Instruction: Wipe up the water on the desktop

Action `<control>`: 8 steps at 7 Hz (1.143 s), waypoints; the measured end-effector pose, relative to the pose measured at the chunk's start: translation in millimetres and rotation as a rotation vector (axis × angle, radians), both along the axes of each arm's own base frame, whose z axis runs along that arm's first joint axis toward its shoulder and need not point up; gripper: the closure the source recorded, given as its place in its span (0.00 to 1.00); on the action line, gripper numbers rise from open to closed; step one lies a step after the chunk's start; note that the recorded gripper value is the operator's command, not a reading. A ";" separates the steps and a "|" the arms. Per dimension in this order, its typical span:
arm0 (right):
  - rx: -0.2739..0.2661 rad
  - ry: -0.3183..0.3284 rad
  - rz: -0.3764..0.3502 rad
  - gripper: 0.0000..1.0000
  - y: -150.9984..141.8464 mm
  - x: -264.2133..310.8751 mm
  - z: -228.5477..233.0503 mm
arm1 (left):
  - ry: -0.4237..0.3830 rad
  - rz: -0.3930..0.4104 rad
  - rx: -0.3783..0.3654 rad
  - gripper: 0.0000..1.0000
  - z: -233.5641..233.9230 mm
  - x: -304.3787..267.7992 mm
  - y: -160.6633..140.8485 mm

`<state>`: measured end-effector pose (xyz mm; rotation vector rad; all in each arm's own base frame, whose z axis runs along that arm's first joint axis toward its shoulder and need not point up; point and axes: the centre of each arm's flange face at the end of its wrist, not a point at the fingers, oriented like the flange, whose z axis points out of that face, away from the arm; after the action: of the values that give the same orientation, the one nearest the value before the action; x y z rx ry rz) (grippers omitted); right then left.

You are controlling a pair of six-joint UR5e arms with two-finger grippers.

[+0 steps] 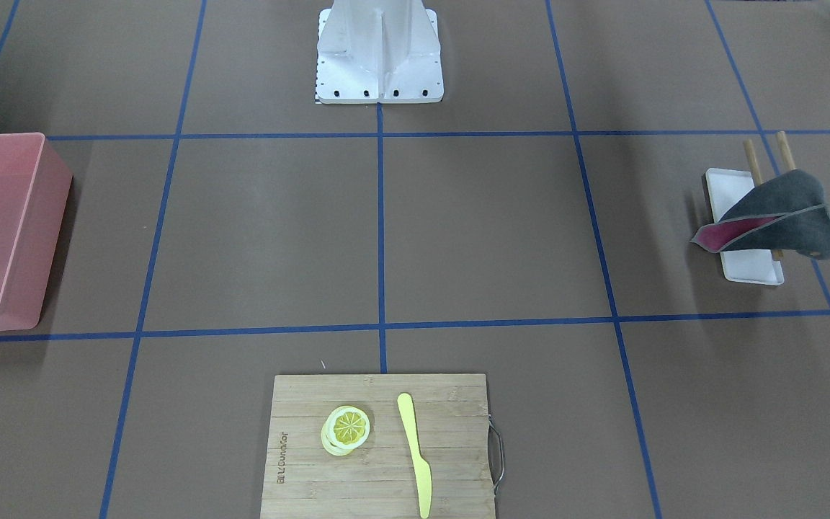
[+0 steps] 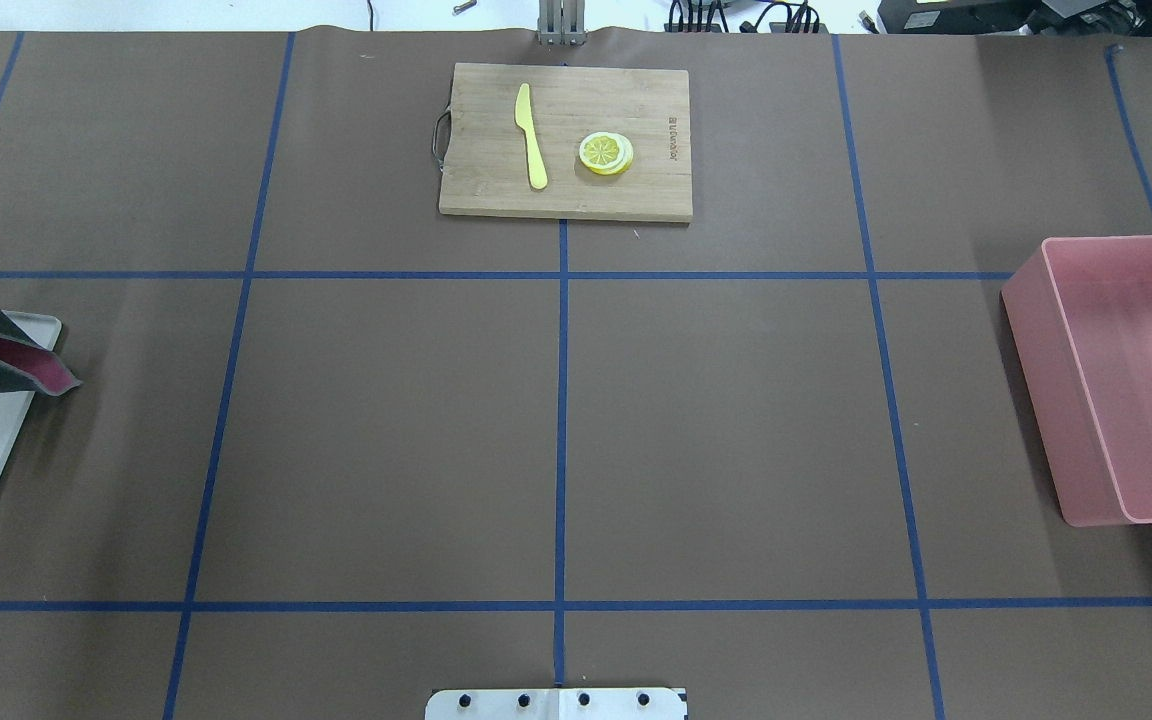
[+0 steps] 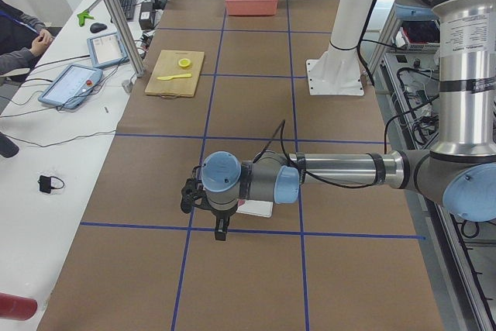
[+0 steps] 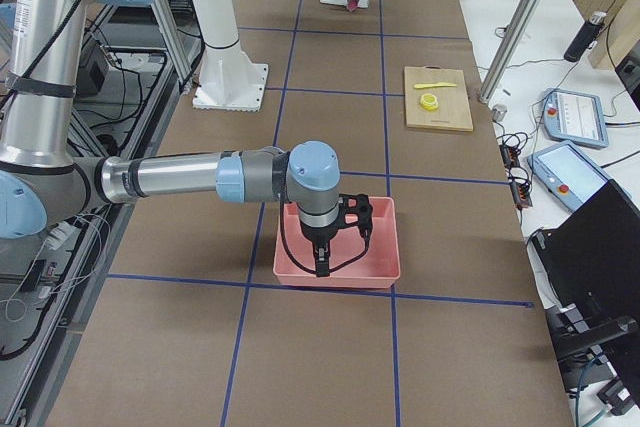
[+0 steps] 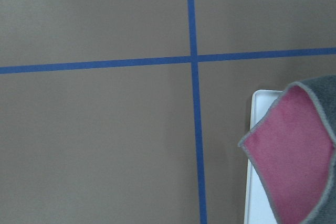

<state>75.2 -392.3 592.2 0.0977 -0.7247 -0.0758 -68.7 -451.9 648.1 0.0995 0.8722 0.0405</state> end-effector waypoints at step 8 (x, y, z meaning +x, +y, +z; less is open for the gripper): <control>0.009 -0.004 -0.006 0.00 -2.2 -0.4 -1.8 | 0.141 -0.137 0.082 0.02 -63.2 40.7 -29.9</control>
<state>74.8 -394.5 590.4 0.1044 -0.7285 -0.0847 -28.0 -481.8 584.9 0.2410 1.0023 -0.0598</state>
